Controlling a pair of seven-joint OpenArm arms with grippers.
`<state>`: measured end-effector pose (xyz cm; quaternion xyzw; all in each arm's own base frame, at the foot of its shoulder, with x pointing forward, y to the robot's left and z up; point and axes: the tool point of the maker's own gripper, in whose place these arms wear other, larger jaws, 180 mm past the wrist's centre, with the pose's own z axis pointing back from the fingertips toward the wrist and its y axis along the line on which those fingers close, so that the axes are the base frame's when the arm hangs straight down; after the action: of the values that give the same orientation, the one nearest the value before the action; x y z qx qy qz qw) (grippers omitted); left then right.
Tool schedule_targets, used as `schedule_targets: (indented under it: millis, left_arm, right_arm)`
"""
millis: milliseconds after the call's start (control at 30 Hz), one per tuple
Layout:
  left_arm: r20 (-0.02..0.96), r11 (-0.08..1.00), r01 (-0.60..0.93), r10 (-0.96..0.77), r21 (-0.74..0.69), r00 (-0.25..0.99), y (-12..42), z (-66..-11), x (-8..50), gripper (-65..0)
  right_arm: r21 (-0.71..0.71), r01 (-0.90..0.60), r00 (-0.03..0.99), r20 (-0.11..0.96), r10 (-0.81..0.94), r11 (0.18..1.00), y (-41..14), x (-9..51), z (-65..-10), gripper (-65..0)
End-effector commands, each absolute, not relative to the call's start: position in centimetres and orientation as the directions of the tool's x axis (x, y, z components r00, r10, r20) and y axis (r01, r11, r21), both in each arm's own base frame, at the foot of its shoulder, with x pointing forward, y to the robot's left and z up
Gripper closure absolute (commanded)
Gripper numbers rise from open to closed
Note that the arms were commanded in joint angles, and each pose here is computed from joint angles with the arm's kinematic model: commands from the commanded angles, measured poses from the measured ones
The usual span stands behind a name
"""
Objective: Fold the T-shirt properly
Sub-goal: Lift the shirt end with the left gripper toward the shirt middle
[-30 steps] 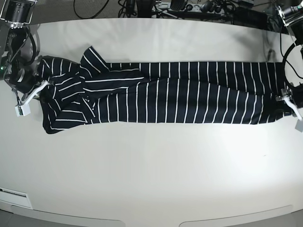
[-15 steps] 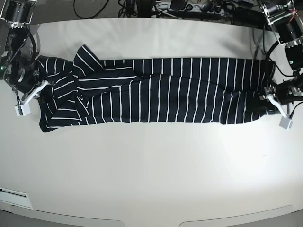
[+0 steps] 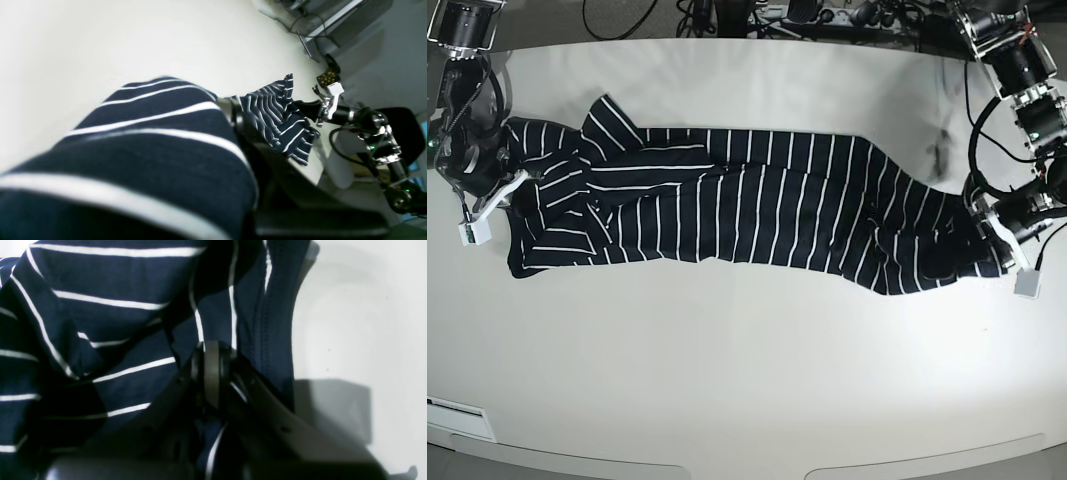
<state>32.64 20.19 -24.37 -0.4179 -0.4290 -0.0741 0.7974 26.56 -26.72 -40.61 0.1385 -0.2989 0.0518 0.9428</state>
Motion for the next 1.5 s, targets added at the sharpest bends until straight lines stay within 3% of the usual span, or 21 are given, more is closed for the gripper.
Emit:
schedule_targets:
  millis: [0, 433, 700, 933, 1467]
  left_arm:
    - [0.791, 0.628, 0.529, 0.248, -0.572, 0.56, 20.0, -22.1, 33.4, 0.0]
    - [0.736, 0.459, 0.577, 0.383, -0.676, 0.558, 12.9, -23.0, 33.6, 0.0]
    - [0.702, 0.336, 0.619, 0.279, -0.71, 0.655, 6.2, -24.7, 31.9, 0.0]
    - [0.706, 0.349, 0.629, 0.166, -0.695, 0.689, 2.9, -26.8, 31.1, 0.0]
    - [0.729, 0.307, 0.666, 0.183, -0.679, 0.659, 0.9, -26.2, 30.9, 0.0]
  right_arm:
    - [0.18, -0.172, 0.876, 0.477, 0.067, 0.969, -27.9, 24.5, -42.1, 0.0]
    - [0.179, -0.172, 0.88, 0.47, 0.069, 0.969, -28.0, 24.4, -42.1, 0.0]
    - [0.179, -0.173, 0.879, 0.471, 0.07, 0.969, -28.0, 24.4, -42.1, 0.0]
    - [0.179, -0.173, 0.879, 0.471, 0.07, 0.968, -28.0, 24.4, -42.1, 0.0]
    - [0.179, -0.174, 0.879, 0.471, 0.07, 0.968, -28.0, 24.4, -42.1, 0.0]
